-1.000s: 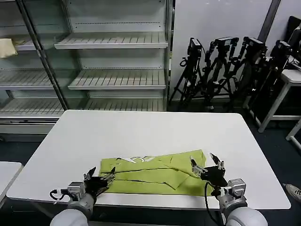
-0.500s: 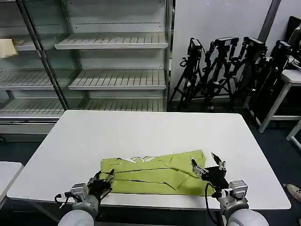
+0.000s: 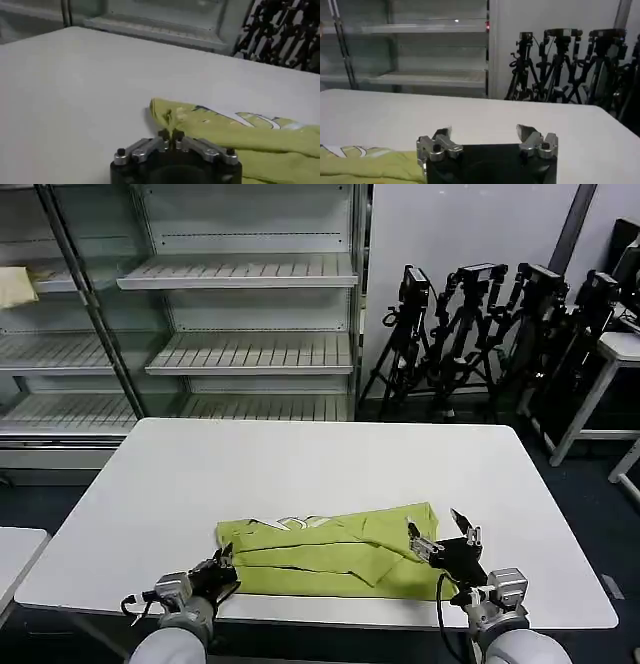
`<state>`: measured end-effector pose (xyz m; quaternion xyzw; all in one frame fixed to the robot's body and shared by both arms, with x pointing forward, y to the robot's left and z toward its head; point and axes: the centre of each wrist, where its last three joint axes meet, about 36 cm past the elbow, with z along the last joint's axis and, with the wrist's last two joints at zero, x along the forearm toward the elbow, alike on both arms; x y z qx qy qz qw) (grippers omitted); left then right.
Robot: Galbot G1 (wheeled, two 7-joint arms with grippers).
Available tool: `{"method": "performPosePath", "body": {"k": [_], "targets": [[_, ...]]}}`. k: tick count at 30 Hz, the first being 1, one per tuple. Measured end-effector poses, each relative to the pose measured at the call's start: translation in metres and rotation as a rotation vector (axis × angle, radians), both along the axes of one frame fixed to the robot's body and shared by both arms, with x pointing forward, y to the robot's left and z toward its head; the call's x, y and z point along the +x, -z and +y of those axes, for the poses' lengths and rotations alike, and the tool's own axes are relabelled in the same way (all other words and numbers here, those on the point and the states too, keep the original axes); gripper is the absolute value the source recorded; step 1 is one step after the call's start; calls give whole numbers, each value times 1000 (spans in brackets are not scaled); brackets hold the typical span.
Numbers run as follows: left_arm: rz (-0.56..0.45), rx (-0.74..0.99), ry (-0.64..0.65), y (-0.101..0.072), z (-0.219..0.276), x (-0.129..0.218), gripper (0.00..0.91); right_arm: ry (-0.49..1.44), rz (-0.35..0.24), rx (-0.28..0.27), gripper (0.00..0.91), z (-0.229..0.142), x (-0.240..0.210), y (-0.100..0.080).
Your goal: Fold and organize the clothes.
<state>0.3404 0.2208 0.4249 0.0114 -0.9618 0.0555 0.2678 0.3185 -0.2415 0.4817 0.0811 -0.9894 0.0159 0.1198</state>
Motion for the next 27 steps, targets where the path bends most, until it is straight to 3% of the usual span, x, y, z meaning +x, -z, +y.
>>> {"method": "performPosePath", "body": {"k": [6, 13, 20, 27], "targets": [[-31, 98, 27, 0, 13, 0, 10, -4, -10, -7, 907, 0, 2, -2], [-51, 259, 16, -7, 70, 2, 10, 3, -14, -9, 907, -2, 3, -3], [-103, 440, 9, -36, 131, 7, 10, 7, -14, -4, 907, -2, 2, -1], [-168, 512, 62, -63, 131, 1, 10, 14, -16, -9, 907, -5, 0, -2]]}}
